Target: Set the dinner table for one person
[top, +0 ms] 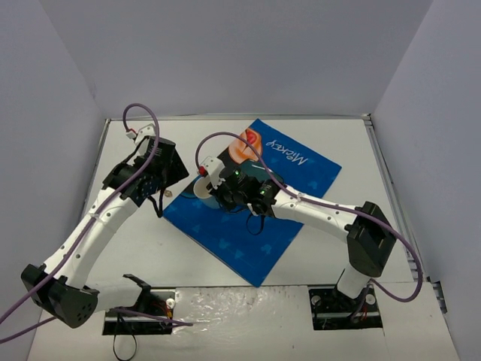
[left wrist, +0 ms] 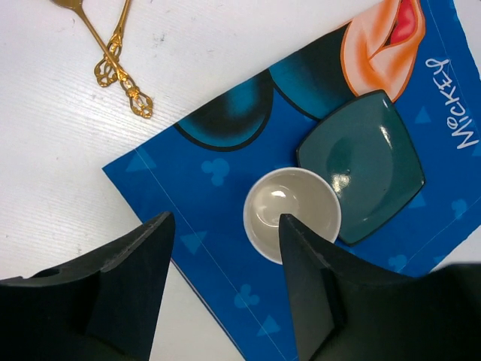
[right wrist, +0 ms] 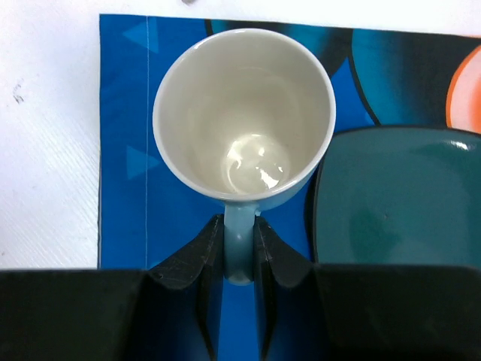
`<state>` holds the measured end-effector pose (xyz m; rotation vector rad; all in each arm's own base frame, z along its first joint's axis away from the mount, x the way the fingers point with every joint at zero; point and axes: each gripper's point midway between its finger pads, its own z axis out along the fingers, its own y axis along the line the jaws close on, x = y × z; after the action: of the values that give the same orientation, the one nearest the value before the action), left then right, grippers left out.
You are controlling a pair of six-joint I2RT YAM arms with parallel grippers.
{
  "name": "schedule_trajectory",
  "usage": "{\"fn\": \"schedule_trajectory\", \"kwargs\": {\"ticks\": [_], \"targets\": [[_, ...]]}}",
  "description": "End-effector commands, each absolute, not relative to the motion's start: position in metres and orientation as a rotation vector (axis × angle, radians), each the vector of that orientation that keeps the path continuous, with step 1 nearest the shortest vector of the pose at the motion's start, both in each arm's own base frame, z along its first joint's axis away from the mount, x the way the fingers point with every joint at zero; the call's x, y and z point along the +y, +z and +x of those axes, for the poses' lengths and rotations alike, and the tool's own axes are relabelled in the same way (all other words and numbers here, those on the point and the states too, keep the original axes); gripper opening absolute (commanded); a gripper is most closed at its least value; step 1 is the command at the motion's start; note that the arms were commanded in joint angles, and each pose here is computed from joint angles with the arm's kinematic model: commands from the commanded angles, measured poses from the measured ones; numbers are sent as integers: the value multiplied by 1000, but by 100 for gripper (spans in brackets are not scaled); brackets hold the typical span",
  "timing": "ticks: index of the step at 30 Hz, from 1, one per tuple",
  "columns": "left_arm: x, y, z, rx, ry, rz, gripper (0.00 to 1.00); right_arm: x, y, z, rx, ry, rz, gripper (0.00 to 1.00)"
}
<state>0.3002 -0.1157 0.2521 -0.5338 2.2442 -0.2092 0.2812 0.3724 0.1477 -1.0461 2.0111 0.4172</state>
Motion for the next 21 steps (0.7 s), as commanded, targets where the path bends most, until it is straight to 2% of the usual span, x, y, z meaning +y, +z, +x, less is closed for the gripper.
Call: {"fn": "schedule_trajectory", "kwargs": {"ticks": [1, 5, 9, 21], "targets": [[-98, 266, 301, 2166, -209, -554, 64, 356, 238, 314, 1772, 498, -878, 0], [-78, 257, 295, 2163, -198, -561, 81, 333, 250, 333, 1727, 509, -852, 0], [-53, 249, 288, 2133, -160, -554, 91, 300, 268, 373, 1677, 481, -807, 0], [-18, 211, 265, 2139, -72, -488, 92, 243, 300, 471, 1525, 489, -795, 0]]}}
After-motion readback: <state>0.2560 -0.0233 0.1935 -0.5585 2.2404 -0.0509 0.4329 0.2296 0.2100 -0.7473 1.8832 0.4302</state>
